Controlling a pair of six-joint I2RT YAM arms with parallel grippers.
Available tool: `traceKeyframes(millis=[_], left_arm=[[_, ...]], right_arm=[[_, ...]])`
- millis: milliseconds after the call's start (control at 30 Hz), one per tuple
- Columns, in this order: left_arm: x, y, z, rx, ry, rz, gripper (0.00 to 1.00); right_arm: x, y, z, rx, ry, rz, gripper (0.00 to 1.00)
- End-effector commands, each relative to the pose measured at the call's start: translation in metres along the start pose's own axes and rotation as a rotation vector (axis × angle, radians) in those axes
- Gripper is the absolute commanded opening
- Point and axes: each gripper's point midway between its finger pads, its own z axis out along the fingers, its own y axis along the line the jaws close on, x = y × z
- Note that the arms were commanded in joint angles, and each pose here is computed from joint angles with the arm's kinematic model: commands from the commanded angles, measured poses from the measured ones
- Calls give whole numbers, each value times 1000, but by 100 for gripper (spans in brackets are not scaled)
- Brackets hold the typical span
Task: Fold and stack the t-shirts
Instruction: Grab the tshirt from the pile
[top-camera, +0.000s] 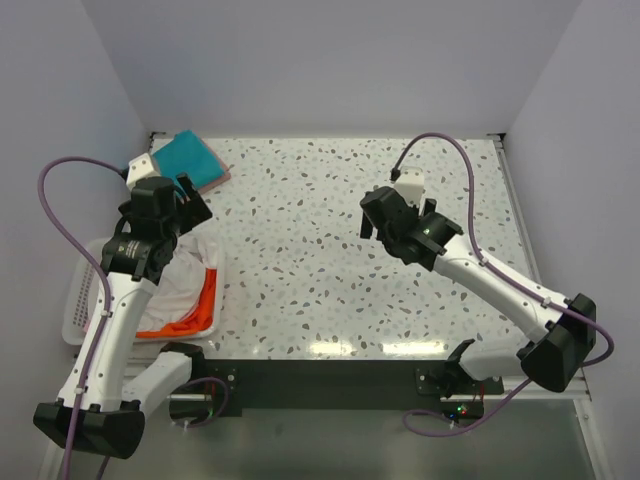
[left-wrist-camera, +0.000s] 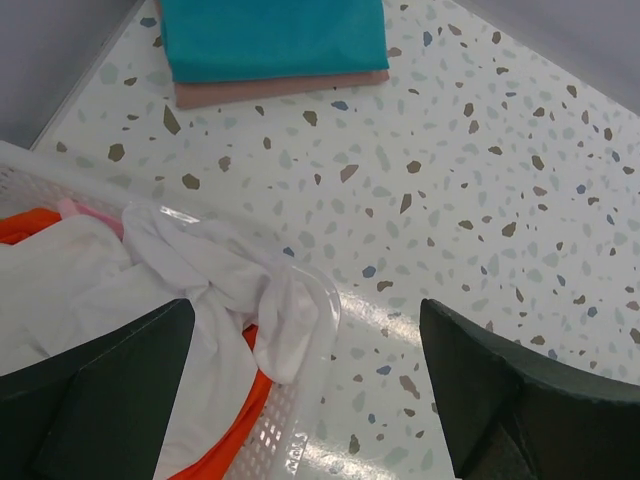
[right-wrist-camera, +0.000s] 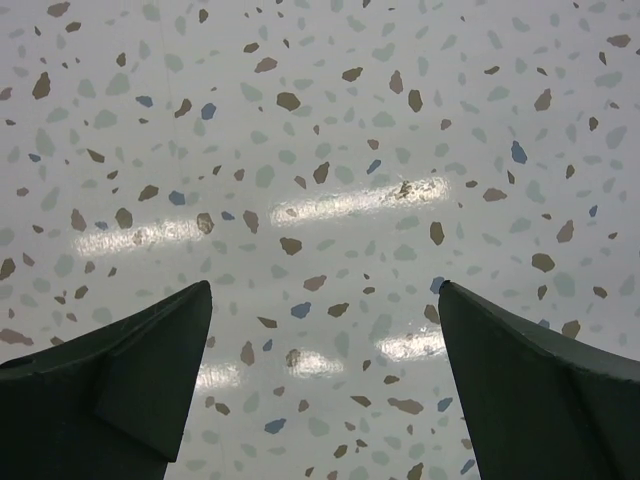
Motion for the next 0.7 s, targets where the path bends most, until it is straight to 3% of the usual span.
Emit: traceKeyframes(millis=[0, 333, 567, 667], left_arm=[[0, 10, -2, -60, 4, 5, 100], [15, 20, 3, -108, 51, 34, 100], [81, 82, 11, -369, 248, -5, 100], [104, 110, 16, -460, 322, -84, 100]], right_arm=[[-21, -6, -7, 16, -80, 91, 99], [-23, -6, -6, 22, -105, 143, 99], [-22, 7, -1, -20, -103, 170, 99], [-21, 13, 1, -35, -92, 165, 99]])
